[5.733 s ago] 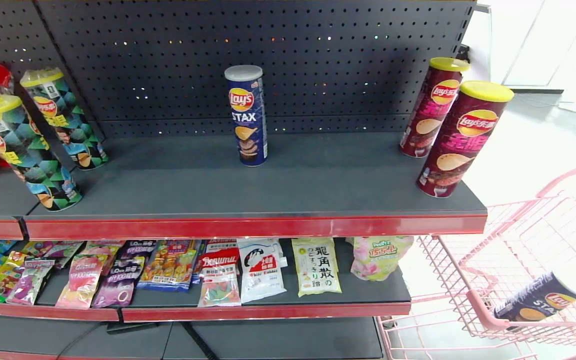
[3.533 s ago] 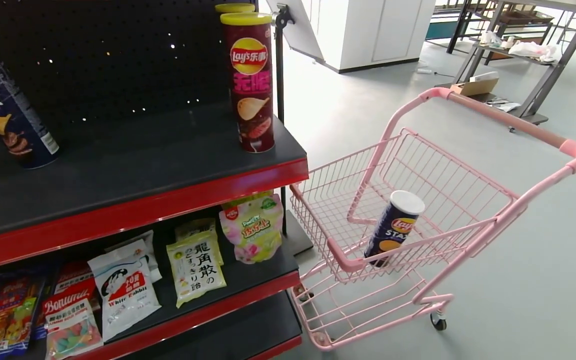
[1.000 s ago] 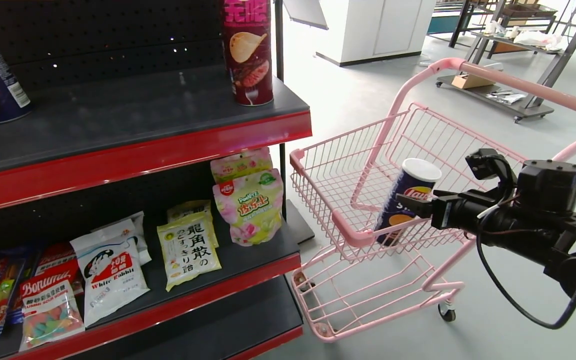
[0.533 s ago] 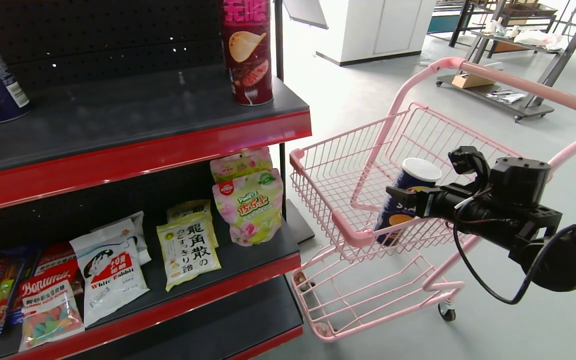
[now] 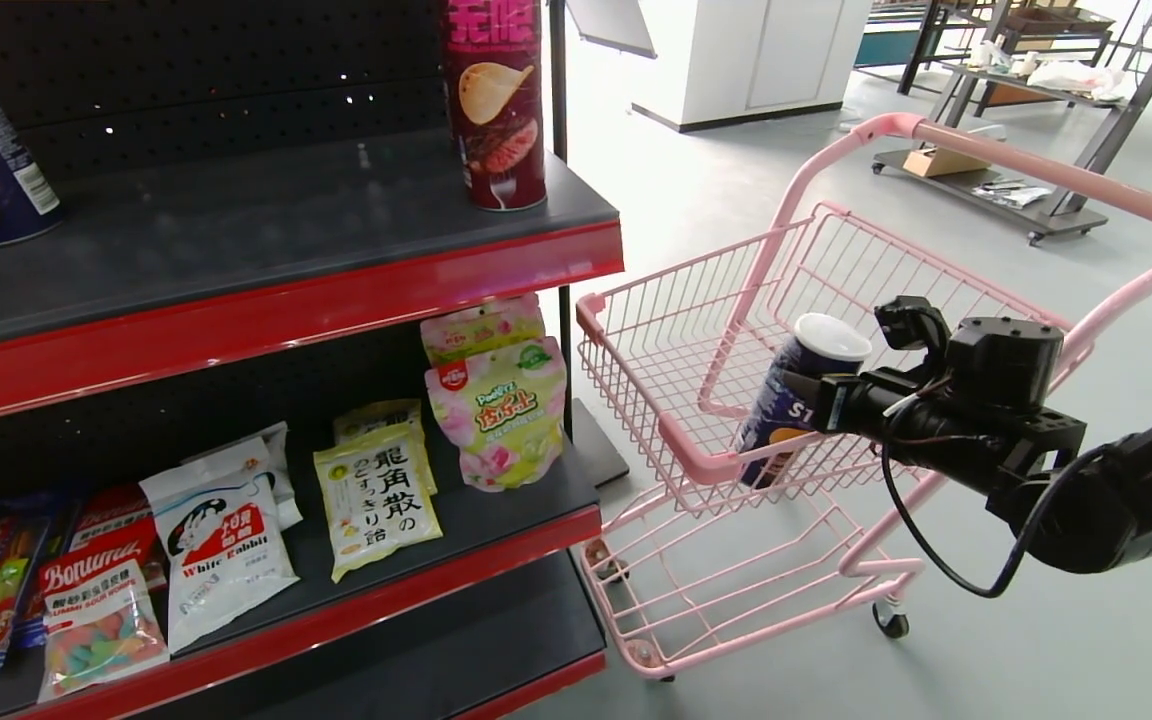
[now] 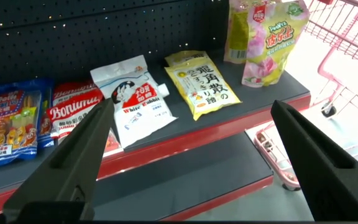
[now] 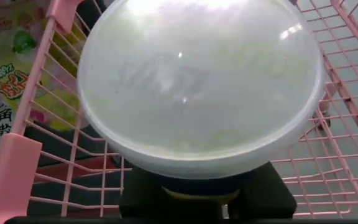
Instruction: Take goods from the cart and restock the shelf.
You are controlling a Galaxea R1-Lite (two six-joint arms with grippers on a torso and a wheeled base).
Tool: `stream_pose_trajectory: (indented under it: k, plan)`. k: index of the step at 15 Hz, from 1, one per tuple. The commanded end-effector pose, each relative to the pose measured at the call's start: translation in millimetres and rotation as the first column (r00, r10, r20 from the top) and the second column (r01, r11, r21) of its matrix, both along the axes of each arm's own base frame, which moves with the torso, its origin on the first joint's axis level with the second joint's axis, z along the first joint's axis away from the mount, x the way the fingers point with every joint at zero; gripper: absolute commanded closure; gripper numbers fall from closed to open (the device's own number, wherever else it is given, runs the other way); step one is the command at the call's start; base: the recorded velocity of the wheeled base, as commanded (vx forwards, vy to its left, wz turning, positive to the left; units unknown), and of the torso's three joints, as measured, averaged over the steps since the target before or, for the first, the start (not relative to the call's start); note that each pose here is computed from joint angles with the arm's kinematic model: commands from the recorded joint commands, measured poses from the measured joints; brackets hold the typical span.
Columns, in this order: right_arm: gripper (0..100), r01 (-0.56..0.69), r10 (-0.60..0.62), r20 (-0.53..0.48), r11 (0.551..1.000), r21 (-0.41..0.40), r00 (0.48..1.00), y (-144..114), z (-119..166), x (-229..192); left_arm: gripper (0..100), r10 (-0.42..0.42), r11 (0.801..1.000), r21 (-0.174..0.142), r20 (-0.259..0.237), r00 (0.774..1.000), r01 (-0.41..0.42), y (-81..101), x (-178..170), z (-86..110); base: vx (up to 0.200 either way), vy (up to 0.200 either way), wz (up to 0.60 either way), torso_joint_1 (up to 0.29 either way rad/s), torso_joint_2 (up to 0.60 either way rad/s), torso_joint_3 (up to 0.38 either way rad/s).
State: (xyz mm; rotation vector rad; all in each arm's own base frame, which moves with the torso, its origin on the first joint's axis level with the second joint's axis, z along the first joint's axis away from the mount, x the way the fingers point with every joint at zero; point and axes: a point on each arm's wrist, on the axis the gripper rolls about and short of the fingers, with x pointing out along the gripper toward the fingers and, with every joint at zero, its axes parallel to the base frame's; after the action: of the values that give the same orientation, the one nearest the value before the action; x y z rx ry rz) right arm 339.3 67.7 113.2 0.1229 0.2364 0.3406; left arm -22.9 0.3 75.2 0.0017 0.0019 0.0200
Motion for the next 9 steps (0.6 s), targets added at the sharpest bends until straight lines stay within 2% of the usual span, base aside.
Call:
stream_pose_trajectory:
  k: [1, 2, 4, 9]
  plan:
    - [100, -0.002, 0.002, 0.059, 1.0, 0.009, 0.998, 0.4, 18.4, -0.1, 0, 0.001, 1.0, 0.0, -0.001, 1.0, -0.001, 0.0, 0.1, 0.0, 0.0, 0.0, 0.0, 0.0, 0.0, 0.0]
    - [100, -0.012, 0.009, 0.133, 1.0, 0.023, 0.991, 3.1, 42.1, -0.3, 0, 0.0, 1.0, 0.0, -0.001, 1.0, 0.0, 0.0, 0.1, 0.0, 0.0, 0.0, 0.0, 0.0, 0.0, 0.0]
    - [100, -0.021, 0.013, 0.206, 0.999, 0.035, 0.978, 4.7, 69.2, -5.5, 0, 0.0, 1.0, 0.0, -0.001, 1.0, 0.0, 0.0, 0.1, 0.0, 0.0, 0.0, 0.0, 0.0, 0.0, 0.0]
    - [100, -0.059, 0.047, 0.252, 0.997, 0.042, 0.967, 3.8, 137.1, -60.6, 0, 0.0, 1.0, 0.001, -0.001, 1.0, 0.0, 0.0, 0.1, 0.0, 0.0, 0.0, 0.0, 0.0, 0.0, 0.0]
